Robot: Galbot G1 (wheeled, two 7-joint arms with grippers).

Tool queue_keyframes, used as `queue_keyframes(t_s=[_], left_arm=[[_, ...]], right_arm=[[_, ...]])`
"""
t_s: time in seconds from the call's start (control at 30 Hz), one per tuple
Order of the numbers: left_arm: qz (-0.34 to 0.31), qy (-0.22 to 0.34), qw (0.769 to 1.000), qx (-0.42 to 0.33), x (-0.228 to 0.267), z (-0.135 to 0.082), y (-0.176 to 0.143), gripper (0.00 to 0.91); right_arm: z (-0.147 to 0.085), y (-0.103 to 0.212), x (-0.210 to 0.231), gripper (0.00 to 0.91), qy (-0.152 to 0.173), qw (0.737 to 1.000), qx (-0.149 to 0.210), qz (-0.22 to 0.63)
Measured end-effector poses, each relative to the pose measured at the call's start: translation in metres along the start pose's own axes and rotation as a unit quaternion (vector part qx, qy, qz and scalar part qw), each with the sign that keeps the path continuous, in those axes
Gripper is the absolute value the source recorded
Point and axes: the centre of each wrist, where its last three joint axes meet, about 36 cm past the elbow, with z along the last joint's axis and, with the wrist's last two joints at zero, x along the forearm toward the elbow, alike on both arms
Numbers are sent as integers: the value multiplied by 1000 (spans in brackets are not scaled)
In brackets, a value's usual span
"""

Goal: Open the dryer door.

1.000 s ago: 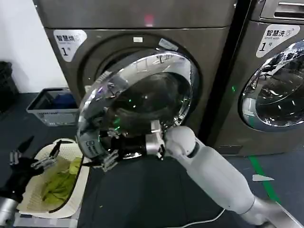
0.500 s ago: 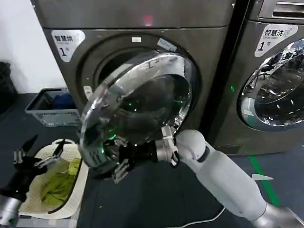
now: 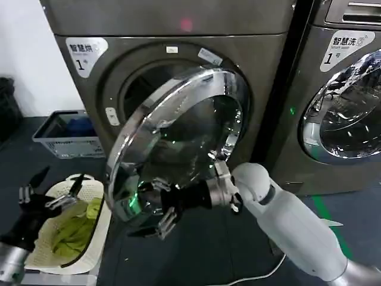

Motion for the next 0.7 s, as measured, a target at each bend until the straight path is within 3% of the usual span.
queue_keyframes(t_s=[0.7], left_arm=[[23,-9,1000,11,-6,-3,-17,907]], right_arm=[[-3,16,42,907,12,998,2,-54]])
